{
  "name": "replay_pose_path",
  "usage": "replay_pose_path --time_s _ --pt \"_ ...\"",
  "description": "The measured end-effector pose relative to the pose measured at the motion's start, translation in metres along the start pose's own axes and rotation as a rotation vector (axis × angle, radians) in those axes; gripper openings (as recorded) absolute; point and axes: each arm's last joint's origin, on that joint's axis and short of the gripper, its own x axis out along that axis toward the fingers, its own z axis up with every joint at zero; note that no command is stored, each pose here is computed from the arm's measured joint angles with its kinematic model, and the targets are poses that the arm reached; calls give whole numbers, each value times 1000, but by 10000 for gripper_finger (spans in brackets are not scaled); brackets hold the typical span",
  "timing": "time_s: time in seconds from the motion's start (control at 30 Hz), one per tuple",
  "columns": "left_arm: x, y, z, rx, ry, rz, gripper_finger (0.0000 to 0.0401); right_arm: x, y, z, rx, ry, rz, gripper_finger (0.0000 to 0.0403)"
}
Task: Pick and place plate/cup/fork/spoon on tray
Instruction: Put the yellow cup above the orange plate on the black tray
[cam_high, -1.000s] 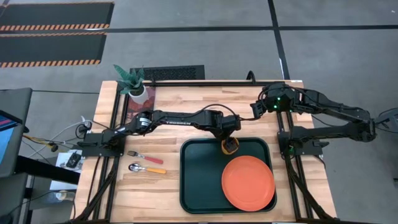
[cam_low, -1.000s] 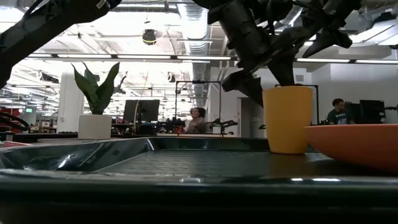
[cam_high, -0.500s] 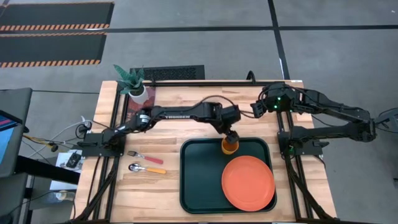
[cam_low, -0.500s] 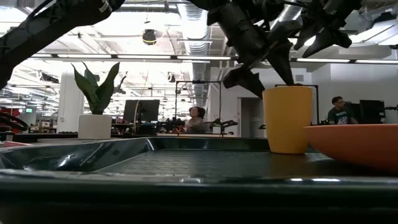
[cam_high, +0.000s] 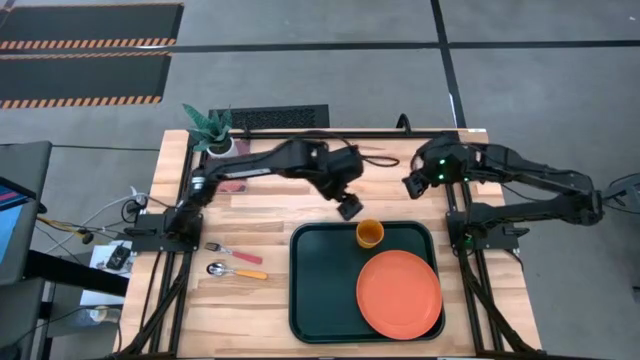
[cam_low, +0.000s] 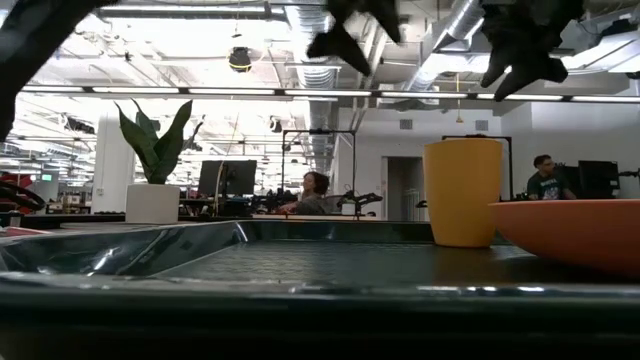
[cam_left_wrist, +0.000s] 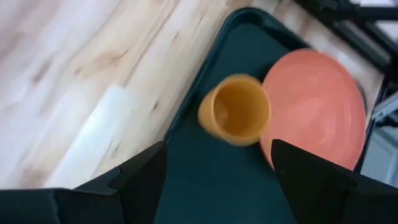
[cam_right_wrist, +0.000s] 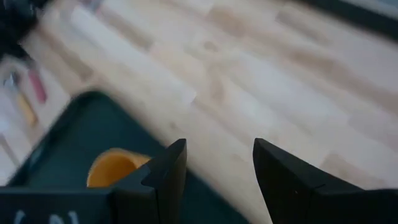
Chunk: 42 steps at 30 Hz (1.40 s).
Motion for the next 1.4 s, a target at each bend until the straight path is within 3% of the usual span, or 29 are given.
replay_pose_path --time_s 0.27,0.4,0.57,0.83,1.07,1.4 --pt "-83 -25 -53 -33 -33 185 273 31 32 -12 -50 151 16 209" --pt "-107 -37 -77 -78 -17 182 273 54 51 -21 -131 227 1 209" --pt "-130 -49 -94 -99 -12 80 273 75 66 -25 -176 245 14 209" --pt "-144 -55 -117 -130 15 48 273 81 75 -32 -220 261 31 209" --pt "-137 -50 -133 -158 55 100 259 80 77 -34 -258 257 36 209" --pt "-131 -50 -135 -157 74 103 240 95 81 -39 -304 283 3 209"
